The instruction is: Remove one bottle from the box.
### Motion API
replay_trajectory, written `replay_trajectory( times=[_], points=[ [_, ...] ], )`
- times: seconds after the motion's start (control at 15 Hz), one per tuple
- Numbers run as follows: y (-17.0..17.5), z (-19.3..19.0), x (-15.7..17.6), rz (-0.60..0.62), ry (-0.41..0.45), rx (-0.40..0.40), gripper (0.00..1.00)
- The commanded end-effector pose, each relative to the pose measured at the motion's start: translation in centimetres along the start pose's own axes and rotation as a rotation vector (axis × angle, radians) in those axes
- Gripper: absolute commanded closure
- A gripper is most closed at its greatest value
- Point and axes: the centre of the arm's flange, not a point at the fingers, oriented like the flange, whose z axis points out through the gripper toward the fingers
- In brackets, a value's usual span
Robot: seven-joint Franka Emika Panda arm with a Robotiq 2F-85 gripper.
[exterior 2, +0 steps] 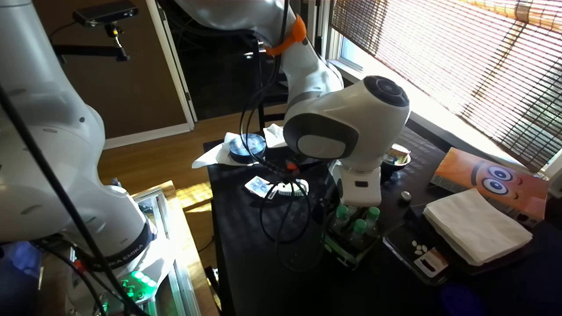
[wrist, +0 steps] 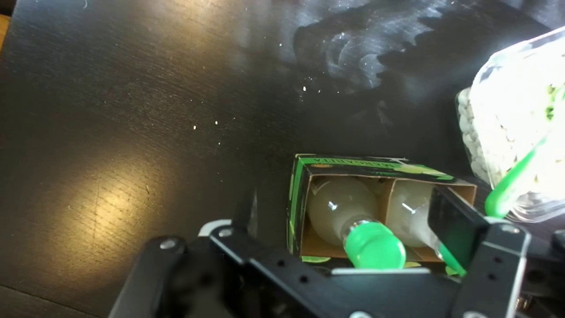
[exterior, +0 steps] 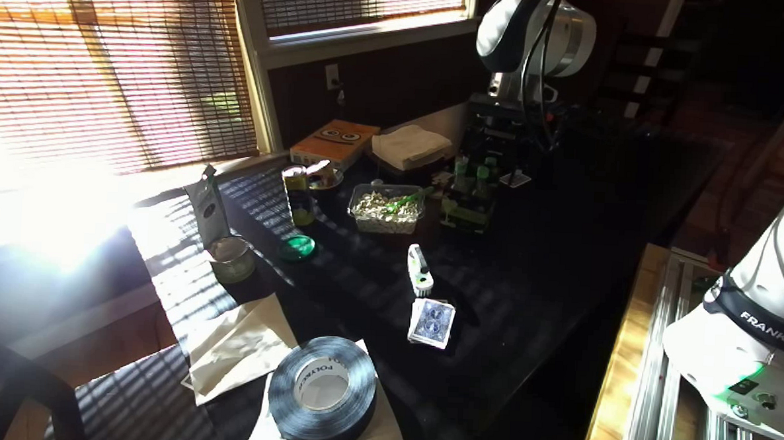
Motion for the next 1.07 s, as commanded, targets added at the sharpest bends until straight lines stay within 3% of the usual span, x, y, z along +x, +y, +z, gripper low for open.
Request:
replay_trajectory(
  times=[0.0,0.2,0.4,0.47,0.53,0.67,1.0],
  points=[
    [-0.07,-0.24,-0.73,0.040,0.066,0.048,0.02],
    [-0.41,0.23,-0.75,0.062,0.167,0.082,0.04],
    [-0.21,0.57,-0.79,0.071,0.208,0.072,0.08],
    [-0.07,0.63,-0.72,0.072,0.214,0.063,0.15],
    [0.06,0.65,-0.50,0.076,0.220,0.061,0.33],
    [0.17,0.60,-0.26,0.091,0.225,0.059,0.40],
    [0.17,0.57,-0.26,0.112,0.223,0.064,0.75]
  ],
)
